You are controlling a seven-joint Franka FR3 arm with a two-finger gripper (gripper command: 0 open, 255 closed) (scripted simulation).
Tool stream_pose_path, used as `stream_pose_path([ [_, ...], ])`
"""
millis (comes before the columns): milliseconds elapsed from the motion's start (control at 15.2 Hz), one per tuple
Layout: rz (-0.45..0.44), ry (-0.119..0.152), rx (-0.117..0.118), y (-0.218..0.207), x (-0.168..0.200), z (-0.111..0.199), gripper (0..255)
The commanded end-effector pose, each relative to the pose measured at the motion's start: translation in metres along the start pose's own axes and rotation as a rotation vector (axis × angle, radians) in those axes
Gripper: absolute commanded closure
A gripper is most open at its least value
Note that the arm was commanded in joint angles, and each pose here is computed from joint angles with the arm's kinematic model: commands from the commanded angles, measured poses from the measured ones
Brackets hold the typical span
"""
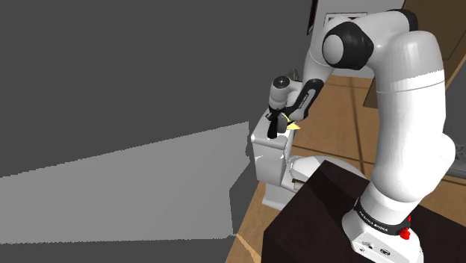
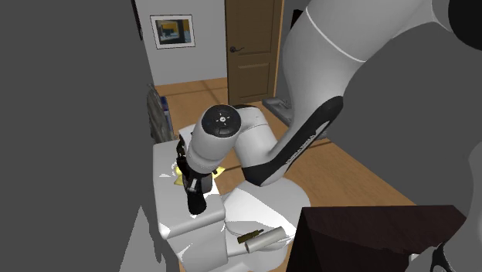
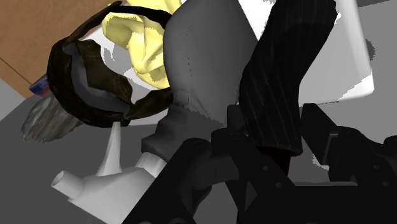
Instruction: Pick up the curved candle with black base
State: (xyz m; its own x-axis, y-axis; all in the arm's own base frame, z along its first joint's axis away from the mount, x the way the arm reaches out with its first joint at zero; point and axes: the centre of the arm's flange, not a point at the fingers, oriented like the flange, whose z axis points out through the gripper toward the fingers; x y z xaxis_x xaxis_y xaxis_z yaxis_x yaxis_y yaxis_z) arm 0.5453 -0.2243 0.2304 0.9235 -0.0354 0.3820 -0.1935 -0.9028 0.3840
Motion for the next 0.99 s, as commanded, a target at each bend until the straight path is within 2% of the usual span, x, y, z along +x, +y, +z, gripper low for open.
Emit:
stream_pose_path([
  [0,0.000,0.000,0.000,0.004,0.003,-0.008,255],
  [792,0.000,0.000,0.000,0.028,0.027,-0.061,255],
  [924,0.000,0.000,0.000,0.028,0.028,-0.061,255],
])
